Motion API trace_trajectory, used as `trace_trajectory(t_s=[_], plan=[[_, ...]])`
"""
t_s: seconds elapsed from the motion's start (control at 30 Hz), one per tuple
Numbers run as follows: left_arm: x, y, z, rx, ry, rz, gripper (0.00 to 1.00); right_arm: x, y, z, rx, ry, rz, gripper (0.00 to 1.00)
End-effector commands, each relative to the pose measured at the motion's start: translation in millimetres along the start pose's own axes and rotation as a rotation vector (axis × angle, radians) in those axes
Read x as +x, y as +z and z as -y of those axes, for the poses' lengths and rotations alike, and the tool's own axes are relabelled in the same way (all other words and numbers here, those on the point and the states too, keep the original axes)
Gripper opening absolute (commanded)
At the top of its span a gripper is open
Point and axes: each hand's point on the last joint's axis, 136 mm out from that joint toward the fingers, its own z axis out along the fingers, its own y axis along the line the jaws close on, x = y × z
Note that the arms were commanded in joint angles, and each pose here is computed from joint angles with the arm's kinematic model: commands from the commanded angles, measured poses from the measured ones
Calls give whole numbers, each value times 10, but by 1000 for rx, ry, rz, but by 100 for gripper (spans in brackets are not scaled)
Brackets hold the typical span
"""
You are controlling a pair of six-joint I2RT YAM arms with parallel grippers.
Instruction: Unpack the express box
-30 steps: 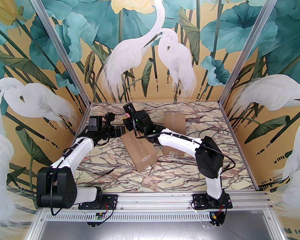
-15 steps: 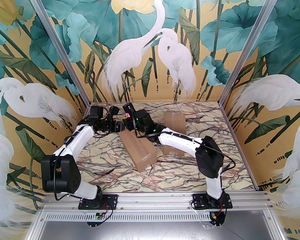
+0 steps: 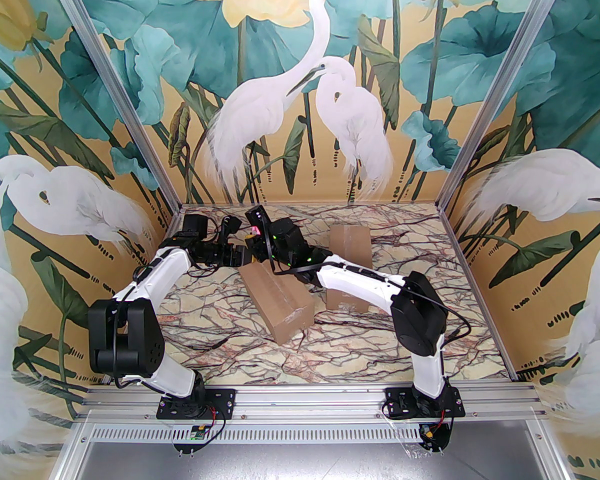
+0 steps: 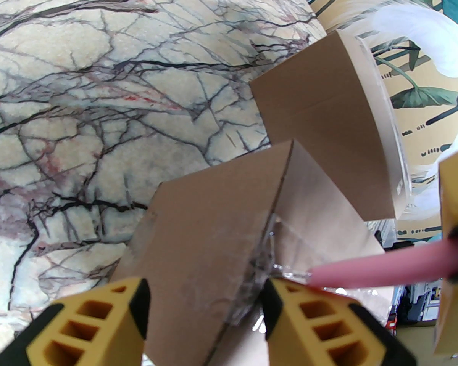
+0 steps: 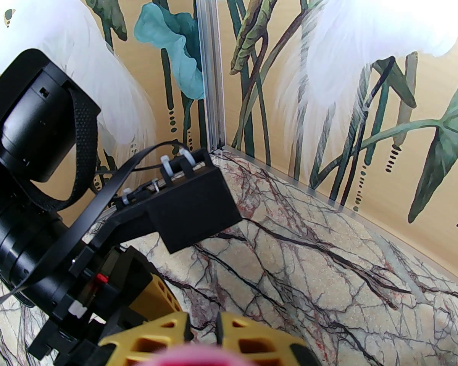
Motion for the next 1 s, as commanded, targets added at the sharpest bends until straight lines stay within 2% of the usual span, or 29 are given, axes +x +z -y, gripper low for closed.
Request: trace_trajectory(t_s=[0.0,0.43,0.67,0.97], plan=[[190,95,-144,-13,-60,-32,47,152,67,-102,-36,-4,-49,0],[204,99,-196,9,-168,24,19,178,120,-104,-42,-39,-57,0],[174,52,-186,-6,-166,59,12,203,98,-114,-49,-94,-55,0],[211,95,-233,-18,-158,44,5,288,-25,-165,-82,-144,-42,0]])
